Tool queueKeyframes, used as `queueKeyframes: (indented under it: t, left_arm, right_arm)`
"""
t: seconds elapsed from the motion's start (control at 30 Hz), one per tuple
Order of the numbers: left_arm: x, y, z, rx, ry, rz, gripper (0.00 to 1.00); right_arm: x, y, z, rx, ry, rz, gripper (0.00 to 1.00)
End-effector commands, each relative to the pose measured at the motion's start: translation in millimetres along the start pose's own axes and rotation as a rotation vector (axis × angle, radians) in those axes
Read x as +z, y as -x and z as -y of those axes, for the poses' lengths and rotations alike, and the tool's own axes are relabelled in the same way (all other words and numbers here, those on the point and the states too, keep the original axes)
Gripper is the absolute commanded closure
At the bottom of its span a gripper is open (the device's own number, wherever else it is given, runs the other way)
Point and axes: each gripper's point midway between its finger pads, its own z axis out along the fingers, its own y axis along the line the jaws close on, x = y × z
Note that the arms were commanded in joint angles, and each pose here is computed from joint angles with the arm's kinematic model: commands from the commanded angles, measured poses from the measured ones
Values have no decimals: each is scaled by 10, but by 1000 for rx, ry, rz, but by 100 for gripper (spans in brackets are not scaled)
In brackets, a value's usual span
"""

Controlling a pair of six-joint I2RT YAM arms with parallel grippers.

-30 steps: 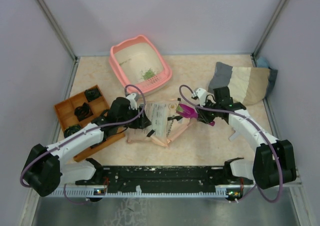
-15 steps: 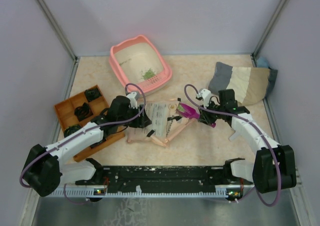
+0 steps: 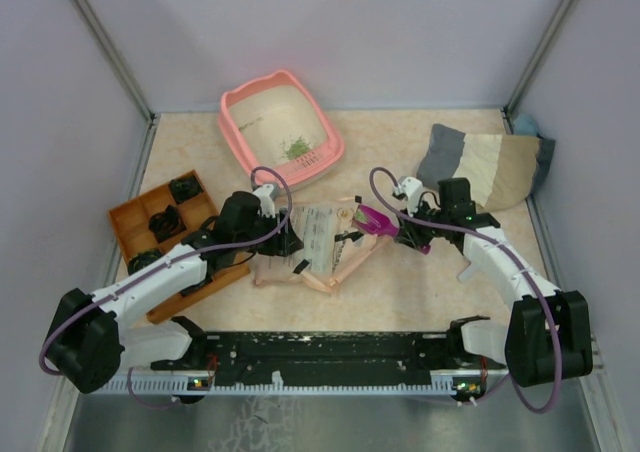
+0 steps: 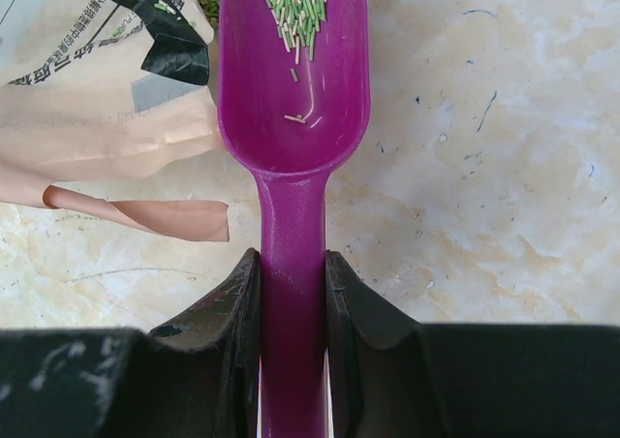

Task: Fill the litter box with clean litter
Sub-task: 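Scoop the cat litter from the cat litter bag.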

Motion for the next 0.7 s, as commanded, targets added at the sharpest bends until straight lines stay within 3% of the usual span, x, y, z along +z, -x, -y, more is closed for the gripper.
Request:
queueKeyframes:
  t: [0.0, 0.67]
  left_arm:
    - [-33, 143, 73, 15, -21, 20, 38]
    - [-85, 189, 78, 32, -14, 31, 38]
  right_arm:
    - [-28, 54, -60, 8, 30, 39, 100]
    - [-140, 53, -20, 34, 8, 76, 100]
